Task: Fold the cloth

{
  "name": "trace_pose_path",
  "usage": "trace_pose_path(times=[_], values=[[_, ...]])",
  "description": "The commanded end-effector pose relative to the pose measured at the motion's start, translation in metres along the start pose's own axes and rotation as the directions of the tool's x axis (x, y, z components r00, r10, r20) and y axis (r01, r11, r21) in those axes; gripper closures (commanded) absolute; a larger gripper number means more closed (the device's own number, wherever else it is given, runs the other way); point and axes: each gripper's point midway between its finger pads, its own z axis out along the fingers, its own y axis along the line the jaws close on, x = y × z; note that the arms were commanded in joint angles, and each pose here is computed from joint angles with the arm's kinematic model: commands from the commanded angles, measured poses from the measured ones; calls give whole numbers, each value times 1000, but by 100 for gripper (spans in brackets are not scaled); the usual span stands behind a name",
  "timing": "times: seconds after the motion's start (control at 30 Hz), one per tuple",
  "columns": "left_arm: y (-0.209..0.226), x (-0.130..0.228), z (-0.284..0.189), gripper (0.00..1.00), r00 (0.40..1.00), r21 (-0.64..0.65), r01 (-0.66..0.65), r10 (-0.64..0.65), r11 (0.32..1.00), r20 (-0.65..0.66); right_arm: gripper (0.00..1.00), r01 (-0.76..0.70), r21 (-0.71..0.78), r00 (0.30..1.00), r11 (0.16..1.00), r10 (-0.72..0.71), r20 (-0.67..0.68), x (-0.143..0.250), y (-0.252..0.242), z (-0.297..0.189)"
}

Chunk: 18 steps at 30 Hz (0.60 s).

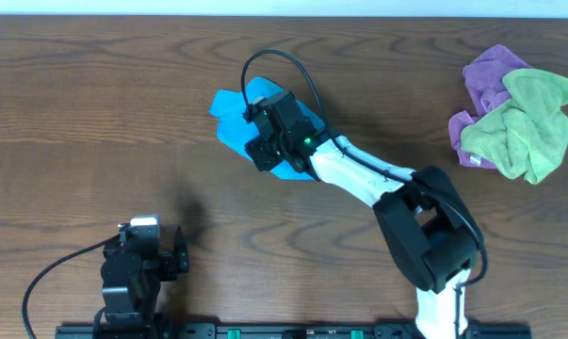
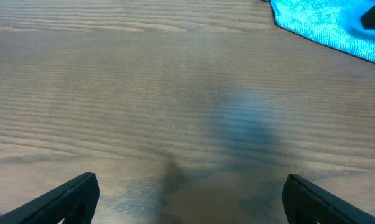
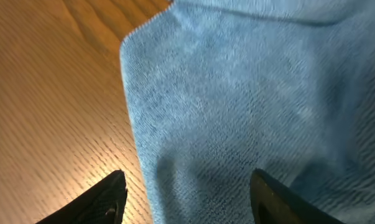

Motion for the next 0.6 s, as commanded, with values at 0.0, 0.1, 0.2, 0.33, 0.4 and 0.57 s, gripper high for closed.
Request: trace_pose_path(times=[0.0, 0.1, 0.2, 0.33, 0.4, 0.57], values=[[2, 1, 1, 5, 1000, -15, 1, -1, 1000, 1, 37, 37, -1, 999, 999, -37, -23, 8, 4, 8], [2, 1, 1, 5, 1000, -15, 1, -1, 1000, 1, 39, 35, -2, 999, 999, -35, -38, 13, 4, 12], [2, 1, 1, 5, 1000, -15, 1, -1, 1000, 1, 42, 32, -2, 997, 999, -32, -64, 21, 3, 18], [2, 1, 1, 5, 1000, -15, 1, -1, 1000, 1, 47, 27, -2, 995, 1000, -27, -97, 32, 2, 23], [2, 1, 1, 5, 1000, -15, 1, -1, 1000, 1, 51, 27, -2, 995, 1000, -27, -97, 32, 2, 23], [2, 1, 1, 5, 1000, -15, 1, -1, 1000, 1, 82, 26, -12, 995, 1000, -27, -96, 32, 4, 23]])
